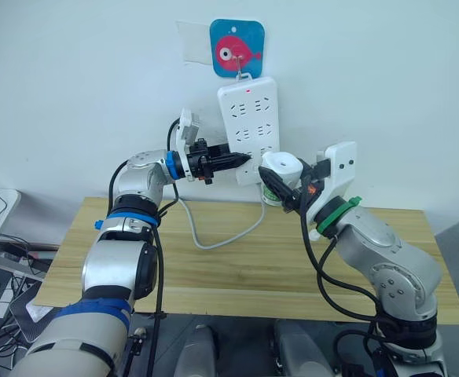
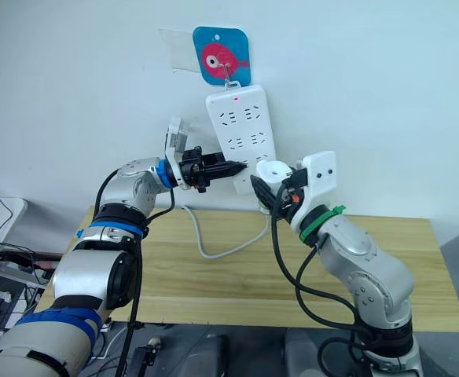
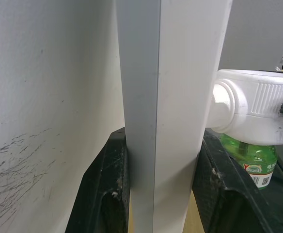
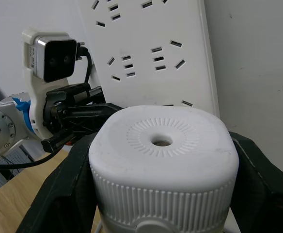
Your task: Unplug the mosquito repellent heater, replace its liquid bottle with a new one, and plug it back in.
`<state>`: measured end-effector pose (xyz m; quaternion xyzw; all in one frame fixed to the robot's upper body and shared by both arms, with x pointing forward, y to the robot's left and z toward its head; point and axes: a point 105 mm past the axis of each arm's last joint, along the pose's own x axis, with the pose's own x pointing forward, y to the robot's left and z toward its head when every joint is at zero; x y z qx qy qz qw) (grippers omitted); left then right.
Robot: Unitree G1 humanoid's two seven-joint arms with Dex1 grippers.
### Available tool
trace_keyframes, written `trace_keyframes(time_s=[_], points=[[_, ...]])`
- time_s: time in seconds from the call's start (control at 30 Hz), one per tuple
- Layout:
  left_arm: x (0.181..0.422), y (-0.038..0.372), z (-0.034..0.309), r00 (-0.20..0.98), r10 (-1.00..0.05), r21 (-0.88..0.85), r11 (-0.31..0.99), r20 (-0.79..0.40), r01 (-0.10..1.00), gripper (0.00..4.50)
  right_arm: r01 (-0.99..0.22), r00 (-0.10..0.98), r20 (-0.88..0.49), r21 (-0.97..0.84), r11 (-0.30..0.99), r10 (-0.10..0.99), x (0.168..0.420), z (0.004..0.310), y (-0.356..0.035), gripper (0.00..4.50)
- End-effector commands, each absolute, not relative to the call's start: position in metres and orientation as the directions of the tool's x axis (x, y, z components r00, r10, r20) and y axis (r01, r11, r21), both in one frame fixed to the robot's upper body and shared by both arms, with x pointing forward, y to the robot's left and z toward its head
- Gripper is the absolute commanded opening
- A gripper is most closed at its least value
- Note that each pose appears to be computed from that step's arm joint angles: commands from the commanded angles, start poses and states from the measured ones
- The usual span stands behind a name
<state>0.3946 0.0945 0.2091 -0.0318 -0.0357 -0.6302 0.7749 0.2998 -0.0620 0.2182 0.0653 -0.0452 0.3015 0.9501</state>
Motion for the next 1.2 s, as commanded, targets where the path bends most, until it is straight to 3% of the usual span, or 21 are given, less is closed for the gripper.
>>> trace_keyframes(time_s=[0.03, 1.2], points=[[0.392, 0.096, 0.223, 0.184, -0.975, 0.059, 0.192, 0.121, 0.980, 1.29, -0.579, 0.810, 0.173, 0.081, 0.811, 0.561, 0.298, 0.229, -0.062, 3.06], [0.391, 0.091, 0.230, 0.167, -0.976, 0.042, 0.174, 0.138, 0.984, 1.29, -0.456, 0.875, 0.171, -0.019, 0.890, 0.453, 0.331, 0.218, -0.034, 3.06]])
